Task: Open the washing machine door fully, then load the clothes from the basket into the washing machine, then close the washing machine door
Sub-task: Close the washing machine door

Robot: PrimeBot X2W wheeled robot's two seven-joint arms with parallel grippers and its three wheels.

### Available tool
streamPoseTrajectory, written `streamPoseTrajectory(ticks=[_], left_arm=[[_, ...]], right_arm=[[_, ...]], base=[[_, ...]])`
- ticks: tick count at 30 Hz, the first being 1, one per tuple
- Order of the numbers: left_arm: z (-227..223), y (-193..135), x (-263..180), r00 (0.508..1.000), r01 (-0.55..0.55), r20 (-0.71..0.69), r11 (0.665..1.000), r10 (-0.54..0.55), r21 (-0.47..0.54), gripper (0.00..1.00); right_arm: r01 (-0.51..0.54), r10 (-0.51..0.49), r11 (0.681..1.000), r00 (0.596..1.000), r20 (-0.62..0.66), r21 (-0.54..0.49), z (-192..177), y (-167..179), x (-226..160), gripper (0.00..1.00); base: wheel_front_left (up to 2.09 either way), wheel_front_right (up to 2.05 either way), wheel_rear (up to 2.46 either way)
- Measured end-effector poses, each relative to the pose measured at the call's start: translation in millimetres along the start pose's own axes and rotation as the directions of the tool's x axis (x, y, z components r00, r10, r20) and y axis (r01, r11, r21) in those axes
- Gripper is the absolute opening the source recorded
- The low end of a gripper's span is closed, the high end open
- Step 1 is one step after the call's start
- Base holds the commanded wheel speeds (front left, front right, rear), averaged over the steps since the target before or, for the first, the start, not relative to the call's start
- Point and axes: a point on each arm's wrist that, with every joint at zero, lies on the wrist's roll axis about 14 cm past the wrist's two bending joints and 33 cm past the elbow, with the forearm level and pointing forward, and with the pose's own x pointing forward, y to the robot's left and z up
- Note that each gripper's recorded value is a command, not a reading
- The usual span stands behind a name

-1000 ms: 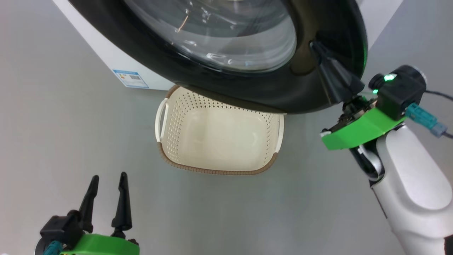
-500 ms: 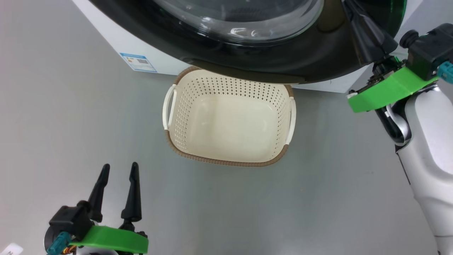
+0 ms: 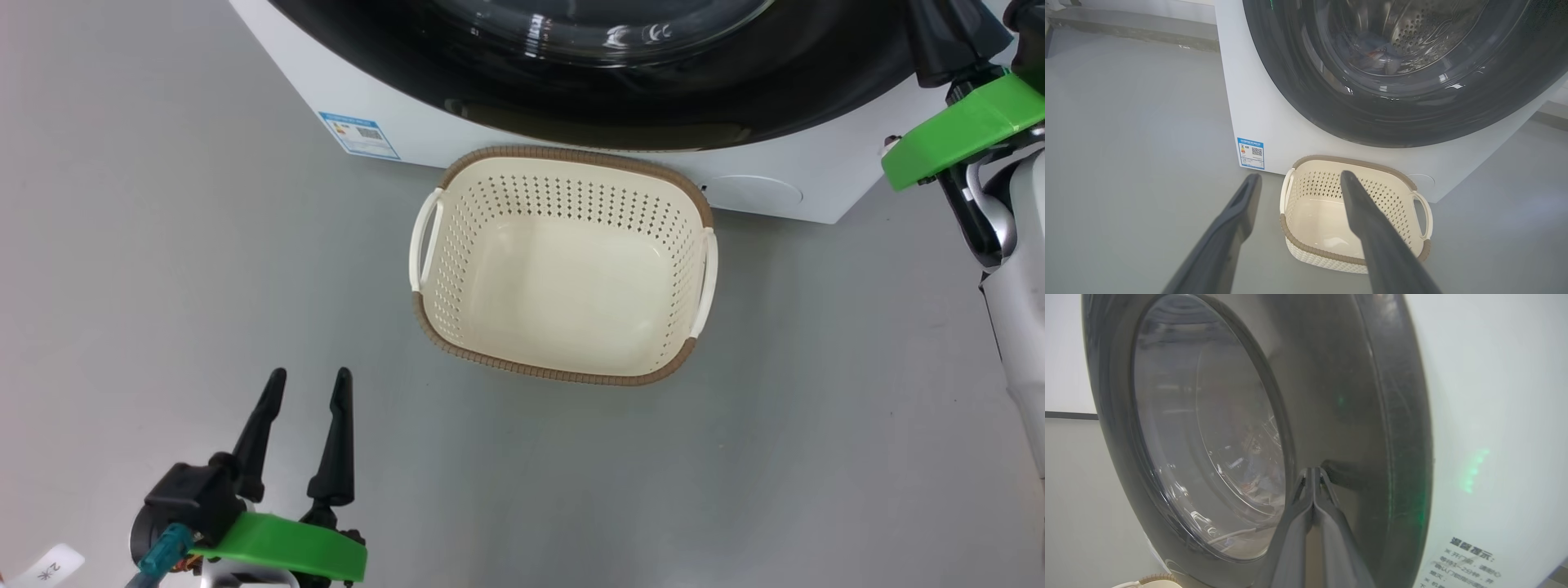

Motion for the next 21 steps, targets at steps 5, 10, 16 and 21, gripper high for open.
streamPoseTrajectory(ticks=[5,10,16,21], left_arm=[[4,-1,-2,1.000,0.001,0.011,1.000,-0.001,-0.009,1.00],[8,-1,-3,1.000,0.003,0.024,1.000,-0.002,-0.017,1.00],[13,-3,-2,0.999,0.013,0.040,1.000,-0.012,-0.022,1.00],[25,-1,-3,0.997,0.010,0.076,1.000,-0.008,-0.024,1.00]], right_arm=[[0.012,-0.013,1.000,1.000,-0.016,-0.021,-2,-3,0,0.00],[0.016,-0.016,0.999,1.000,-0.007,-0.033,7,-5,-2,0.00],[0.014,-0.012,0.999,0.999,0.045,-0.043,32,-5,-5,0.00],[-0.009,0.011,1.000,0.997,0.070,-0.020,43,7,-26,0.39]], base=[[0.00,0.00,0.00],[0.00,0.00,0.00],[0.00,0.00,0.00],[0.00,0.00,0.00]])
